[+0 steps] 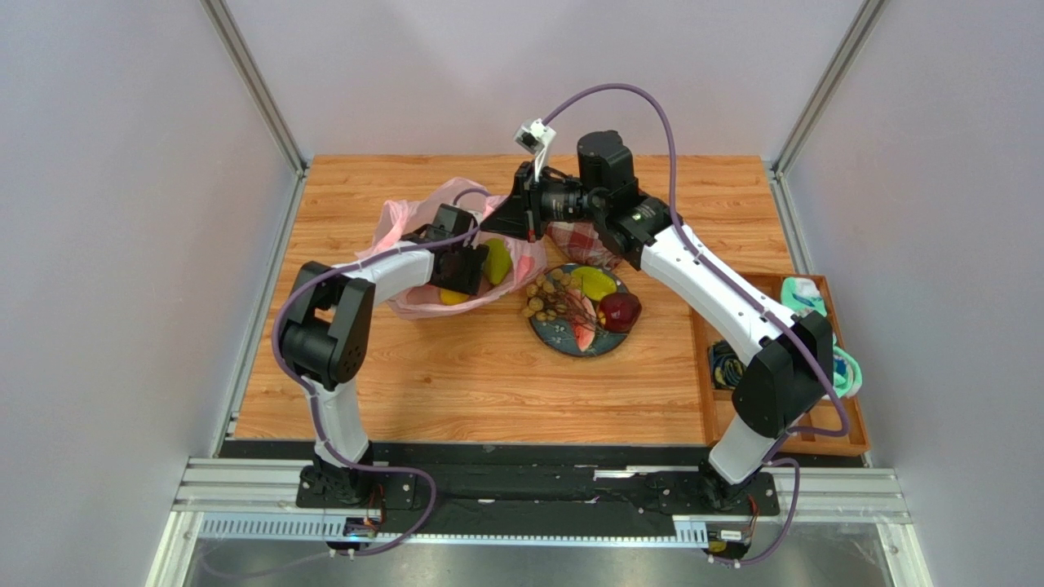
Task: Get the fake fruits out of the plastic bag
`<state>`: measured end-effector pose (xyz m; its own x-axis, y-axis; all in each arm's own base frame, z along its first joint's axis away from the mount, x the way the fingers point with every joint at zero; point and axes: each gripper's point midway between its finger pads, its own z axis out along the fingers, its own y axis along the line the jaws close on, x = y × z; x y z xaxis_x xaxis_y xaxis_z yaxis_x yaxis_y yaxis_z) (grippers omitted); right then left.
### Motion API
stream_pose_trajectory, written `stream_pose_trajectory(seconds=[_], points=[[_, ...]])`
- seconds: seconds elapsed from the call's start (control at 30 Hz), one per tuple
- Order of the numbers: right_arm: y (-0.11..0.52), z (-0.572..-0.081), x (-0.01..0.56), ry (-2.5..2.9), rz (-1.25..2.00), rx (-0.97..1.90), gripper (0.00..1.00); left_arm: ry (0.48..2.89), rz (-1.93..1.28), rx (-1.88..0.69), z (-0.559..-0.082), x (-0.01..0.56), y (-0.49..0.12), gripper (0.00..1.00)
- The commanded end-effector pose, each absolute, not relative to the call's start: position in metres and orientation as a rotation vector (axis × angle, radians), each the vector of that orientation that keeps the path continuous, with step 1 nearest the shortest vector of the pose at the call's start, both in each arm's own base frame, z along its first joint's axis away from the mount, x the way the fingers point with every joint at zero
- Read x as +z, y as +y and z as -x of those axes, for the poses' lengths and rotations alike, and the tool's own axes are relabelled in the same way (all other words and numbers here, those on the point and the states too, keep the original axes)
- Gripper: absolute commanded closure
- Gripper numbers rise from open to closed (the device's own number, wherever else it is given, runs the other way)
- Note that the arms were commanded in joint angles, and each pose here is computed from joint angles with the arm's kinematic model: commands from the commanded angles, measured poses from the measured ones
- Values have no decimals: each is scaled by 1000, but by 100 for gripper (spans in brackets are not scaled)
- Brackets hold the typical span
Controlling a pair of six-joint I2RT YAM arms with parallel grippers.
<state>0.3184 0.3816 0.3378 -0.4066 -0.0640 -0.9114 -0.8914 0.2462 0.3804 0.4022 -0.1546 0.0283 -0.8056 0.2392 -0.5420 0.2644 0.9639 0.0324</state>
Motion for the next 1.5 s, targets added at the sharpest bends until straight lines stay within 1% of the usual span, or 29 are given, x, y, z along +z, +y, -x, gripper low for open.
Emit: stream_pose_trajectory(seconds=[0.0, 0.03, 0.1, 0.13, 0.17, 0.2, 0.23, 0.3, 0.33, 0.37, 0.47, 0.57, 0.6, 0.63, 0.7, 0.77, 0.87, 0.93, 1.03, 1.07, 1.1, 1.17, 1.23, 1.27, 1.33, 1.47], points=[[379, -318, 364, 1616, 892, 1243, 100, 2557, -426, -134, -392, 50, -160, 44], [379, -319, 361, 1624, 891, 1242, 100, 2513, -438, -153, -393, 66, -159, 57], [378, -324, 353, 1646, 876, 1217, 100, 2440, -500, -241, -393, 90, -166, 72], [376, -326, 350, 1660, 864, 1207, 100, 2388, -499, -248, -393, 114, -163, 84], [374, -330, 345, 1676, 849, 1198, 100, 2368, -507, -248, -391, 125, -161, 90], [371, -336, 342, 1692, 823, 1179, 100, 2356, -548, -311, -384, 137, -165, 92], [370, -341, 340, 1698, 810, 1167, 100, 2300, -573, -358, -379, 160, -165, 94], [364, -353, 335, 1723, 767, 1135, 100, 2250, -647, -479, -360, 181, -173, 97], [363, -357, 333, 1732, 753, 1129, 100, 2185, -657, -515, -351, 205, -172, 99], [361, -361, 333, 1734, 744, 1123, 100, 2152, -677, -550, -344, 216, -175, 100], [359, -376, 325, 1765, 701, 1082, 100, 2016, -790, -738, -307, 262, -192, 100], [364, -390, 320, 1771, 688, 1073, 100, 1912, -768, -794, -286, 308, -195, 100], [368, -397, 319, 1770, 687, 1078, 100, 1823, -786, -807, -277, 333, -197, 100], [370, -400, 319, 1770, 689, 1083, 100, 1782, -810, -833, -269, 344, -201, 100], [369, -412, 321, 1770, 671, 1093, 100, 1663, -891, -860, -249, 373, -207, 100], [375, -430, 324, 1774, 629, 1140, 100, 1560, -1018, -887, -228, 383, -220, 100], [379, -447, 331, 1757, 629, 1194, 100, 1484, -1204, -912, -201, 371, -242, 100], [382, -445, 333, 1741, 666, 1242, 100, 1488, -1334, -955, -186, 347, -261, 100], [380, -444, 336, 1731, 687, 1264, 100, 1454, -1472, -926, -186, 316, -278, 100], [378, -443, 338, 1727, 684, 1260, 100, 1422, -1517, -871, -193, 308, -281, 100], [376, -444, 339, 1728, 673, 1258, 100, 1435, -1564, -857, -197, 291, -287, 100], [376, -441, 339, 1729, 674, 1262, 100, 1423, -1594, -786, -213, 275, -293, 100], [374, -437, 339, 1731, 679, 1262, 100, 1422, -1648, -768, -222, 254, -303, 100], [373, -436, 340, 1729, 682, 1261, 100, 1378, -1694, -681, -233, 247, -306, 100], [370, -432, 338, 1736, 684, 1253, 100, 1362, -1771, -636, -240, 225, -315, 100], [366, -427, 336, 1741, 672, 1242, 100, 1233, -1937, -536, -254, 198, -325, 100]])
